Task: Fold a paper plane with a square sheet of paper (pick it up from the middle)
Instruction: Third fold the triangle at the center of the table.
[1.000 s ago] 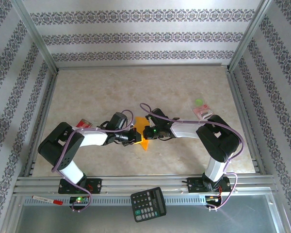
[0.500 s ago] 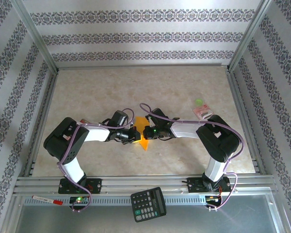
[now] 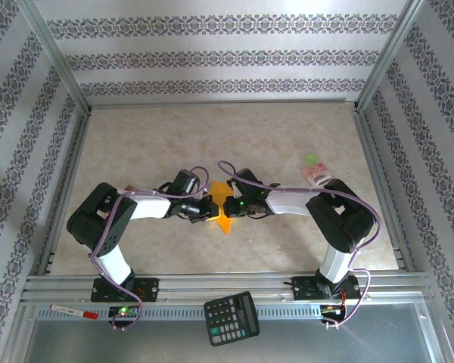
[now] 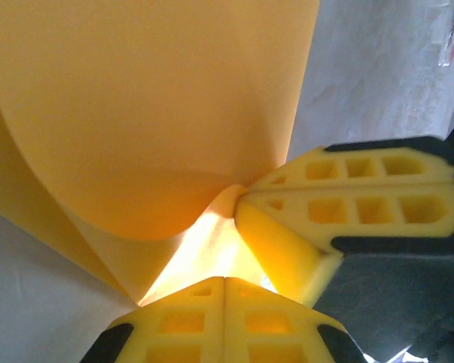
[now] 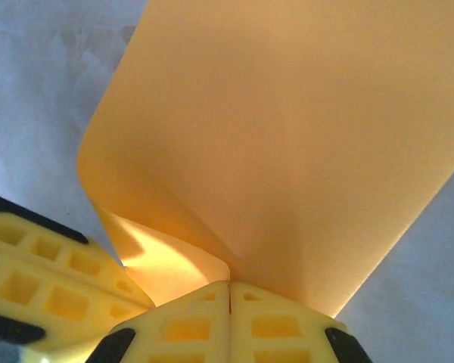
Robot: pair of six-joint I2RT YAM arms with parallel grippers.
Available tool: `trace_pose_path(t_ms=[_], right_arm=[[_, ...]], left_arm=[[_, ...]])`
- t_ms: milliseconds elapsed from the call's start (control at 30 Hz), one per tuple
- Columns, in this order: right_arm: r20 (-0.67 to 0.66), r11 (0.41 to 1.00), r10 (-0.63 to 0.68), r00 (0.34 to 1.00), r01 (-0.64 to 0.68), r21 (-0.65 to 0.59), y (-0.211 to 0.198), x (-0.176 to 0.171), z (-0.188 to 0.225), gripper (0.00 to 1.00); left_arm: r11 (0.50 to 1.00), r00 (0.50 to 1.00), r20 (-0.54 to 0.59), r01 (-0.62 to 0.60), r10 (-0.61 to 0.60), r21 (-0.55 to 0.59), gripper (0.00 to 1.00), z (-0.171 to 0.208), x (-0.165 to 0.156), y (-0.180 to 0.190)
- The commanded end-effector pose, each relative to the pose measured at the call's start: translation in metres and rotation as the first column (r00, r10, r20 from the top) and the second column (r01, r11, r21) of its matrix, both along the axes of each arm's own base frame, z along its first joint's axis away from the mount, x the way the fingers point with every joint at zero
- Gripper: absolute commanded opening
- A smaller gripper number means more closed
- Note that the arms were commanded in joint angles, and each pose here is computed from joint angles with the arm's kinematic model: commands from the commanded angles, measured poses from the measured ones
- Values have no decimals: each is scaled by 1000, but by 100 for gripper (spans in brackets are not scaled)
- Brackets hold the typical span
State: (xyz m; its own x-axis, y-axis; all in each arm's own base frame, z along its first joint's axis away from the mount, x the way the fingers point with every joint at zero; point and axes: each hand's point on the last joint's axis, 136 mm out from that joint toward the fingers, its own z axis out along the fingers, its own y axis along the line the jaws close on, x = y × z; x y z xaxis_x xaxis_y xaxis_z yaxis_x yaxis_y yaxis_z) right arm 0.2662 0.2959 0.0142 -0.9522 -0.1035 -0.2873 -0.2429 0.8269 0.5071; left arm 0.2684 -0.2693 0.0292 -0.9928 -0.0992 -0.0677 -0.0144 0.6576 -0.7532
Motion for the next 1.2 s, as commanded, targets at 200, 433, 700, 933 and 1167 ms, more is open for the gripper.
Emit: trace_pose_path(t_ms=[200, 433, 700, 933, 1167], right_arm=[[-100, 988, -24, 995, 8, -154, -34, -22, -40, 0], [-95, 988, -15, 995, 1, -151, -32, -21, -38, 0], [-68, 990, 13, 998, -23, -142, -27, -13, -21, 2], [-1, 989, 19, 1000, -19, -144, -37, -5, 18, 19], [24, 999, 2, 1000, -1, -34, -31, -26, 47, 24]], left_arm=[[999, 1000, -14, 3, -2, 44, 3, -14, 6, 9], [996, 1000, -30, 3, -1, 88, 2, -27, 2, 17], [991, 998, -55, 14, -6, 137, 0, -44, -6, 26], [982, 997, -71, 22, -9, 187, 0, -55, -14, 35], [981, 997, -77, 18, -3, 194, 0, -57, -16, 37]])
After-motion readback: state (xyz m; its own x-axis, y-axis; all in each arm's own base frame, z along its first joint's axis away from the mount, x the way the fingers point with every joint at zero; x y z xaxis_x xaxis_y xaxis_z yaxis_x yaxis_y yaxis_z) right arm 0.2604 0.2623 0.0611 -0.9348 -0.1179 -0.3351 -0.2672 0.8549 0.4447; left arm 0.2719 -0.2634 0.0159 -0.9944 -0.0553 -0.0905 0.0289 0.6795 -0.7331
